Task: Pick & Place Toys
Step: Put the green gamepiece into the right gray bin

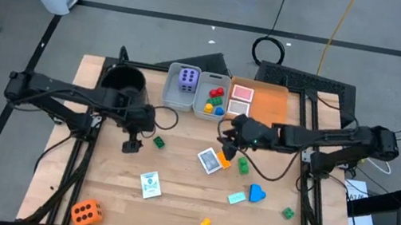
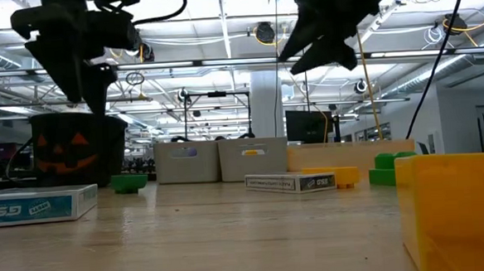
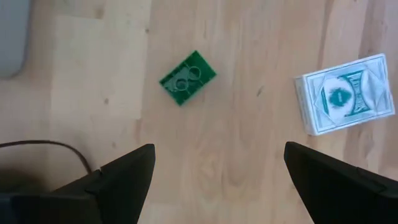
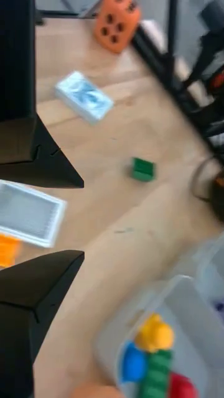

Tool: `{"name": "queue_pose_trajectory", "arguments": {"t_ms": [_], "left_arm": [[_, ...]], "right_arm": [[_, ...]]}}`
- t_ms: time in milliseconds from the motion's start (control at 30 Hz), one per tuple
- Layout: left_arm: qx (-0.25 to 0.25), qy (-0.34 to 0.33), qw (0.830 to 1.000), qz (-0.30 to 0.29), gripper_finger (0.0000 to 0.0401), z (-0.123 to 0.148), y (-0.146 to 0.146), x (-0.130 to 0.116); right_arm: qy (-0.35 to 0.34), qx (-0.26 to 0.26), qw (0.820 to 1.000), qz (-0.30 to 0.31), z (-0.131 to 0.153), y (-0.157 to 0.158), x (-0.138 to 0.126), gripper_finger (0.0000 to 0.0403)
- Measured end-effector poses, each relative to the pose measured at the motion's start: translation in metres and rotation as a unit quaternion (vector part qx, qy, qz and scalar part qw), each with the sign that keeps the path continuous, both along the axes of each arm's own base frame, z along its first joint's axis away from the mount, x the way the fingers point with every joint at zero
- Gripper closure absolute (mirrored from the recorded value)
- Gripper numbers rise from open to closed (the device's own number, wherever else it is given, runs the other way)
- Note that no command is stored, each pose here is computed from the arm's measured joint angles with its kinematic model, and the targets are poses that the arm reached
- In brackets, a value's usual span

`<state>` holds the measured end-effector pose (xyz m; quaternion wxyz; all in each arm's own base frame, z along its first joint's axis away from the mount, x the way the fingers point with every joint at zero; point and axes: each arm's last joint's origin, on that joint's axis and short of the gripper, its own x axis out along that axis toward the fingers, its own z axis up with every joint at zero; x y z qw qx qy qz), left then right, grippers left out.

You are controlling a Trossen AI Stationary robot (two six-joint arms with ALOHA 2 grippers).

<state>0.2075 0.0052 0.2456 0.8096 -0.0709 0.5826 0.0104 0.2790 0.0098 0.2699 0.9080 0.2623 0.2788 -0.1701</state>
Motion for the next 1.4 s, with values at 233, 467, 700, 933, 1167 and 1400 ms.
{"name": "queue_pose_trajectory", "arguments": {"t_ms": [233,467,700,933,1167,1400], "left_arm": [[-0.002,-0.077,0.997,0.018,0.0038,0.001,0.004,0.013],[-0.004,-0.162,0.985,0.063,0.0038,0.010,0.017,0.027],[0.009,-0.177,0.981,0.079,0.0038,0.012,0.032,0.027],[-0.006,-0.178,0.979,0.095,0.0038,0.012,0.042,0.025],[-0.015,-0.179,0.979,0.097,0.0038,0.012,0.043,0.025],[-0.016,-0.178,0.979,0.098,0.0038,0.012,0.043,0.025]], "right_arm": [[0.098,0.098,0.989,-0.056,0.021,0.026,-0.018,0.0236],[0.151,0.222,0.948,-0.171,0.006,0.061,-0.029,0.0236],[0.275,0.188,0.905,-0.265,-0.032,0.076,-0.033,0.0236],[0.277,0.182,0.905,-0.268,-0.052,0.071,-0.012,0.0236],[0.299,0.162,0.899,-0.276,-0.054,0.056,-0.011,0.0236],[0.301,0.157,0.899,-0.278,-0.054,0.044,-0.008,0.0236]]}}
